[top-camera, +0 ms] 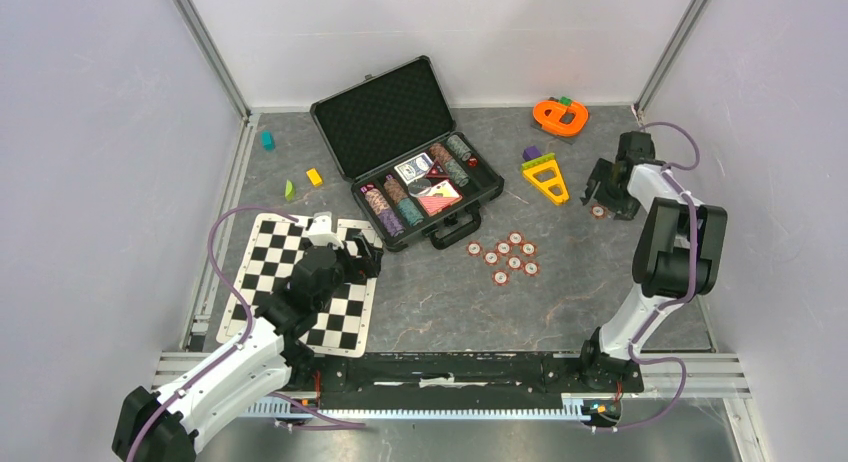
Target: Pack up texas hold em set
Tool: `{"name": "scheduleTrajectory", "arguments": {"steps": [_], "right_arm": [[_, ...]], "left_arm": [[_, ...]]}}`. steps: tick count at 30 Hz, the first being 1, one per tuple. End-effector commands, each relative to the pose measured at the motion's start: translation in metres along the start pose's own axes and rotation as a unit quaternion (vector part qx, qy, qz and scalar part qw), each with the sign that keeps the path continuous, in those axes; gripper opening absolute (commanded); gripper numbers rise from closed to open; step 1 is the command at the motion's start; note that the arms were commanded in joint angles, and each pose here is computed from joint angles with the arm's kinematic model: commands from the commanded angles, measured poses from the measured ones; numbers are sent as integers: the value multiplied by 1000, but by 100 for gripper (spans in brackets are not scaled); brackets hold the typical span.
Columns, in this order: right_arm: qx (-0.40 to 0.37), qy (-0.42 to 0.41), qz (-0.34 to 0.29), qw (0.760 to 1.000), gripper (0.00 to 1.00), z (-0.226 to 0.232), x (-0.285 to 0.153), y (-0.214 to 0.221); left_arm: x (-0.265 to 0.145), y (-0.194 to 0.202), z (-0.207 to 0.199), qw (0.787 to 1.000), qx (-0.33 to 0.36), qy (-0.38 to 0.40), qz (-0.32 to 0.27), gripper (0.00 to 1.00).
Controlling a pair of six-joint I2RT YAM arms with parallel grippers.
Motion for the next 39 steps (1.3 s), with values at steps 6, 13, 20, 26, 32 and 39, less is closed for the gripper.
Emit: {"name": "scheduleTrajectory", "arguments": {"steps": [6, 13, 20, 26, 32, 39], "right_arm": [[4, 36, 37, 999, 73, -6, 33, -5], [6, 39, 46, 998, 51, -10, 44, 11], [8, 28, 46, 999, 38, -8, 42, 12], [-16, 10, 35, 999, 38, 9, 21, 28], [-54, -28, 19, 998, 39, 29, -10, 66], [-121, -61, 2, 991, 49, 53, -43, 99]], "left_arm": [[1, -11, -9, 1000, -1, 15, -17, 100], [1, -11, -10, 1000, -1, 16, -16, 100], [0, -12, -9, 1000, -2, 15, -18, 100], [0, -13, -9, 1000, -2, 16, -20, 100], [0, -12, -8, 1000, 0, 13, -18, 100], [2, -12, -9, 1000, -1, 14, -17, 100]]}}
Point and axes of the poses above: each gripper's point midway between its finger pads, its own x axis out along the fingers, its own z axis along the line the jaws close on, y = z × x, the point moved 4 cm from there along -x, back along the fingers
